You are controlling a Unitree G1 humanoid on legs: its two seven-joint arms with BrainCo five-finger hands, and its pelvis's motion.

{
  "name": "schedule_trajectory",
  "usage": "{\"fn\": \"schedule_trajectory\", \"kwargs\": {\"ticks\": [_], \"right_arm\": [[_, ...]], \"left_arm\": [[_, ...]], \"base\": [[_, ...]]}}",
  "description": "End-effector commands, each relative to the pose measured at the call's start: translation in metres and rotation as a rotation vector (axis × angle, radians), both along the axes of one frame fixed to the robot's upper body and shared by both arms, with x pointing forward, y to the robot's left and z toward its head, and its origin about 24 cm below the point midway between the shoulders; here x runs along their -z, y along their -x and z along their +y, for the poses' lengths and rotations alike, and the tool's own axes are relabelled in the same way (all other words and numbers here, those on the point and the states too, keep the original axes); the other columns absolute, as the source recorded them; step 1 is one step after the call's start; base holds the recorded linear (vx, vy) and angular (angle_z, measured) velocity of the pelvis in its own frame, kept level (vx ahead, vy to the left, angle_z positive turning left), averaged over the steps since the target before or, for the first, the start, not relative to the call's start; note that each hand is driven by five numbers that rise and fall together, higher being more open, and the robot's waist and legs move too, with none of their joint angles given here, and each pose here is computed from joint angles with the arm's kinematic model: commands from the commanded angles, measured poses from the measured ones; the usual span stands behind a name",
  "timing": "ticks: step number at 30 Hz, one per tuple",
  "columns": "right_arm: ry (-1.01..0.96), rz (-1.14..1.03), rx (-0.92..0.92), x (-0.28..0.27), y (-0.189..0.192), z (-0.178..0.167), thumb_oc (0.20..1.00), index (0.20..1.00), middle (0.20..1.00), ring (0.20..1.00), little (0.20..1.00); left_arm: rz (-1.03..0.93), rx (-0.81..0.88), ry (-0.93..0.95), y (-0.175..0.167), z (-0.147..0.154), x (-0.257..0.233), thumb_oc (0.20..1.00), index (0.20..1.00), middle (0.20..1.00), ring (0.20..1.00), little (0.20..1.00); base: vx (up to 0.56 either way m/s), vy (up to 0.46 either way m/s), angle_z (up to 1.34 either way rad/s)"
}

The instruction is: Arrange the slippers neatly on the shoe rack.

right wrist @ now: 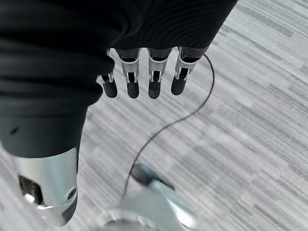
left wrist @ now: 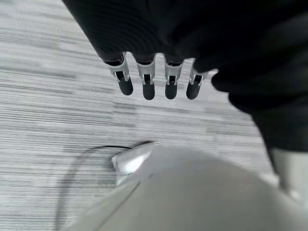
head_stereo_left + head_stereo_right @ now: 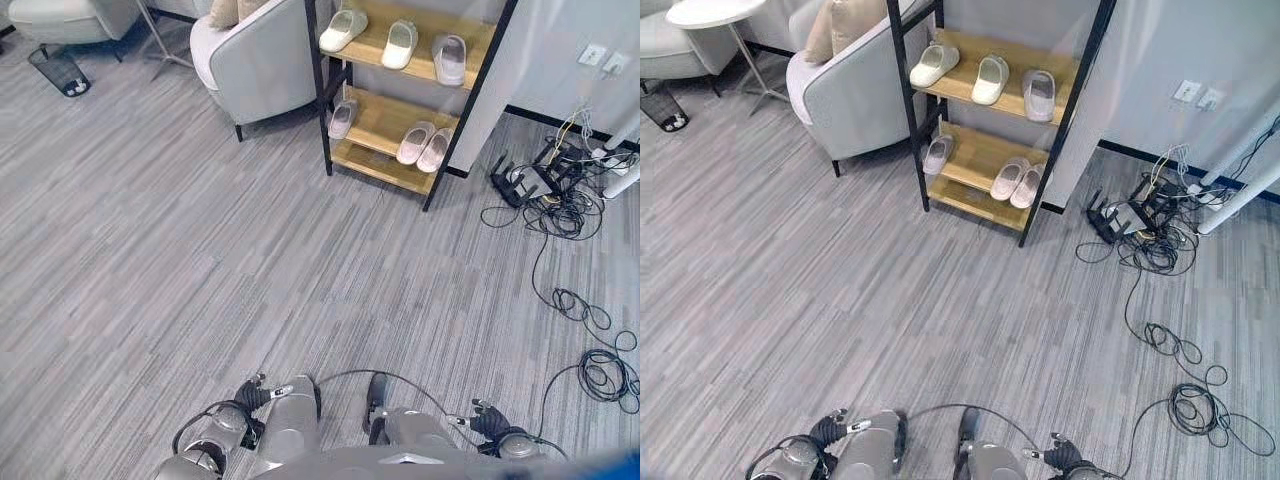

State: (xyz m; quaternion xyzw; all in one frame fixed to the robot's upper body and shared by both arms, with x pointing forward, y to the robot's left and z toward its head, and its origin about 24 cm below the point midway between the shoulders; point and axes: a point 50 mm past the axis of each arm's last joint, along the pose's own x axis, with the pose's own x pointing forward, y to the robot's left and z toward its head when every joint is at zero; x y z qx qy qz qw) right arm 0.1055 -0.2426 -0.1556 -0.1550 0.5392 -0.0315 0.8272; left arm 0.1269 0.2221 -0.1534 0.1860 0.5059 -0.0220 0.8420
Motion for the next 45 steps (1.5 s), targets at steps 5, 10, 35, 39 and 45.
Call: {"fn": "schedule_trajectory", "kwargs": {"ticks": [5, 10, 35, 39, 45], "right_arm": [[-0.035, -0.011, 0.031, 0.003, 0.013, 0.009, 1.000, 1.000, 1.000, 1.000, 1.000], [-0.090, -0.033, -0.035, 0.004, 0.000, 0.031, 1.000, 1.000, 1.000, 1.000, 1.000], [0.098, -0.046, -0.023, -0.010, 0.000, -0.026, 1.000, 1.000, 1.000, 1.000, 1.000], [0.124, -0.024, -0.073, -0.009, 0.000, -0.024, 1.000, 1.000, 1.000, 1.000, 1.000], [0.120, -0.001, -0.124, -0.004, 0.007, -0.013, 1.000, 1.000, 1.000, 1.000, 1.000]], "left_arm": [[0.179, -0.172, -0.021, 0.057, 0.015, 0.012, 1.000, 1.000, 1.000, 1.000, 1.000], [0.106, -0.147, -0.044, 0.033, 0.023, 0.006, 1.000, 1.000, 1.000, 1.000, 1.000], [0.133, 0.110, -0.066, 0.028, 0.001, 0.009, 1.000, 1.000, 1.000, 1.000, 1.000], [0.068, 0.161, -0.060, 0.007, -0.014, 0.006, 1.000, 1.000, 1.000, 1.000, 1.000], [0.132, 0.164, -0.066, 0.021, -0.020, 0.012, 1.000, 1.000, 1.000, 1.000, 1.000]], "base": [[0.39, 0.296, -0.39], [0.31, 0.378, -0.15], [0.22, 0.014, 0.11], [0.10, -0.082, -0.72], [0.19, 0.070, -0.58]]}}
